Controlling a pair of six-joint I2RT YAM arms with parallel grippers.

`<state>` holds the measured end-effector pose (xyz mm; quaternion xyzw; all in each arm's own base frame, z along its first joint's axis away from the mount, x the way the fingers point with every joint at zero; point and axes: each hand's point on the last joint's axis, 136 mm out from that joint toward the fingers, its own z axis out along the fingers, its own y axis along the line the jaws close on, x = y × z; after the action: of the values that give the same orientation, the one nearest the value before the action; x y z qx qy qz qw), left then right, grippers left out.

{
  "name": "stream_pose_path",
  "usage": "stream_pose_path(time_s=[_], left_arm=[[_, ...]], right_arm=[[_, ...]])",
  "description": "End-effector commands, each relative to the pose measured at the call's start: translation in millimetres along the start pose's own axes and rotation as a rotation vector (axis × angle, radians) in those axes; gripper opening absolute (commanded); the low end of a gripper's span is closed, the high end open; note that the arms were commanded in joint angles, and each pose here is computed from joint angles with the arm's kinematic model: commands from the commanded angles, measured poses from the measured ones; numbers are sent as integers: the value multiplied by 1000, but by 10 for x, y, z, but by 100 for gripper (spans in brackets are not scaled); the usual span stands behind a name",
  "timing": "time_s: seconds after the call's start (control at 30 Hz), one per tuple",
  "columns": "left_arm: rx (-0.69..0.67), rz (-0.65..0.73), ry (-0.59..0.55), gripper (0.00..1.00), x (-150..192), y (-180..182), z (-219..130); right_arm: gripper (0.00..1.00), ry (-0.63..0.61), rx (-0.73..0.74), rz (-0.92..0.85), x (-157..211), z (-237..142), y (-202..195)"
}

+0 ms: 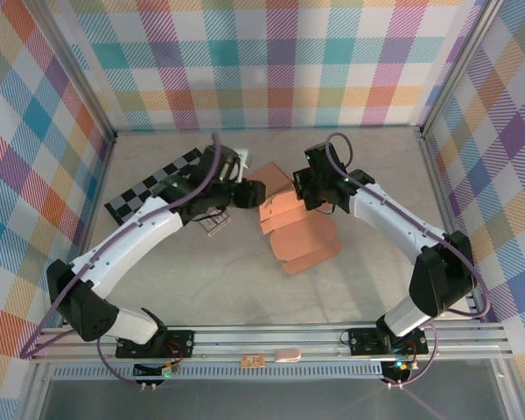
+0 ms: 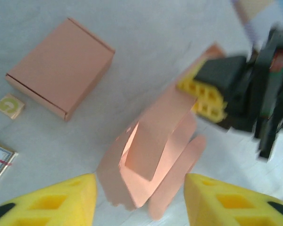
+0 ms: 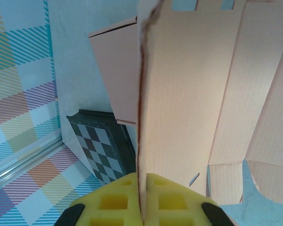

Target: Fold the paper box

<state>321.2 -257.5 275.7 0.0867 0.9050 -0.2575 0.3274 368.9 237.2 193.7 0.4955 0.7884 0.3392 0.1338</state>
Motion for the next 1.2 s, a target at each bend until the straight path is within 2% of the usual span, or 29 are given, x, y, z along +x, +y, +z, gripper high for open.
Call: stream_pose_path(time_s=[0.0,0.13,0.33,1.17], left_arm=[[119,-153,47,46,-82,-114,94],[201,-264,98,45,-136,-290,205],[230,-385,170,48,8,-346,331],[155,-356,306,50,435,-432,585]], right_arm=[[0,17,16,21,19,-32,57],[0,20,19,26,22,-22,54],[0,18,20,28,8,-13,44],[0,29,12,59,-4,16,20]])
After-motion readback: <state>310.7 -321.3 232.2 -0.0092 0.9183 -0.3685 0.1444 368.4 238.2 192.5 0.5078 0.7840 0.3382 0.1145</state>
